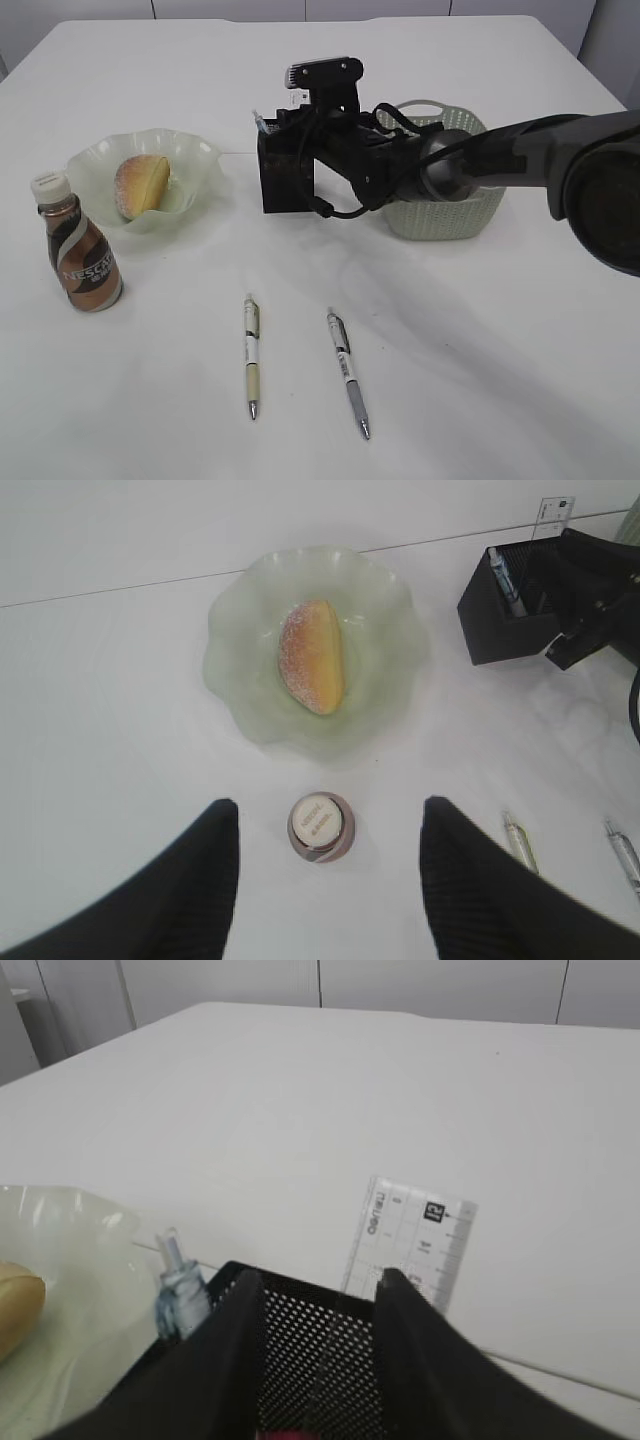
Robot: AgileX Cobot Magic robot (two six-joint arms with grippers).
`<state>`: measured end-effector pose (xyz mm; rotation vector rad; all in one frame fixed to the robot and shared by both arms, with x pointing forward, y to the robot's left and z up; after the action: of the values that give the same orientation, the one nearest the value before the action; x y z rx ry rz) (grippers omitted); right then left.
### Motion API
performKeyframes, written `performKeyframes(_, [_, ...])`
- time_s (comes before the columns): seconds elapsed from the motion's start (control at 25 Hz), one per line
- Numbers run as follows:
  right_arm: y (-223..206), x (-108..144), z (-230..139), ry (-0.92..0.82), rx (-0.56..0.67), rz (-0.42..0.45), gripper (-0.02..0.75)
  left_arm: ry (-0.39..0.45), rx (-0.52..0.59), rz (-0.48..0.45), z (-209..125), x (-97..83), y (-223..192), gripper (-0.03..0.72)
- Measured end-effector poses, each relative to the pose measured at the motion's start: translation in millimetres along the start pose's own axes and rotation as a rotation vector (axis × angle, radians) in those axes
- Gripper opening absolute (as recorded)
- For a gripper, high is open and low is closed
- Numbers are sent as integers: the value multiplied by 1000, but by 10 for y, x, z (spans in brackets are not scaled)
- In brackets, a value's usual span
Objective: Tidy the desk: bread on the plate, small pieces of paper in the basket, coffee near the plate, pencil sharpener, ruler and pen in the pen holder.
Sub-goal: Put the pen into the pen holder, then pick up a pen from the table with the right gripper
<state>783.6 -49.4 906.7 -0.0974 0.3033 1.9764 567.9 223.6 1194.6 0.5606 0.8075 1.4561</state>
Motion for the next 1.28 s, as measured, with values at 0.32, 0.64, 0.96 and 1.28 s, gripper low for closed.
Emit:
performKeyframes(0.32, [83, -19, 159, -7, 91, 31, 273, 0, 2, 1, 0, -1, -11, 424])
performKeyframes(0.64, [520, -46, 709, -45, 329, 129, 289, -13, -8, 37, 18, 42, -26, 424])
performKeyframes(0.96, [1423, -146, 1429, -36, 568, 243, 291, -13, -10, 42, 21, 49, -29, 424])
performKeyframes(1.28, [1999, -149, 1500, -16, 821, 331, 291, 6, 12, -8, -6, -18, -38, 424])
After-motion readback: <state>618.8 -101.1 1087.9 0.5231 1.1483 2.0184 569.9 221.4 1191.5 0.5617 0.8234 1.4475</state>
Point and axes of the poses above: a point on each arm's last joint axis where the gripper is mounted, y pointing back along that axis away from the gripper, x along the wrist's bending axis when the last joint is at zero, z = x × y, the point moved 4 cm from there along -y, pointing out along that axis toward the gripper, and after that the axes turned 13 degrees about y, right-handed, at the moved point
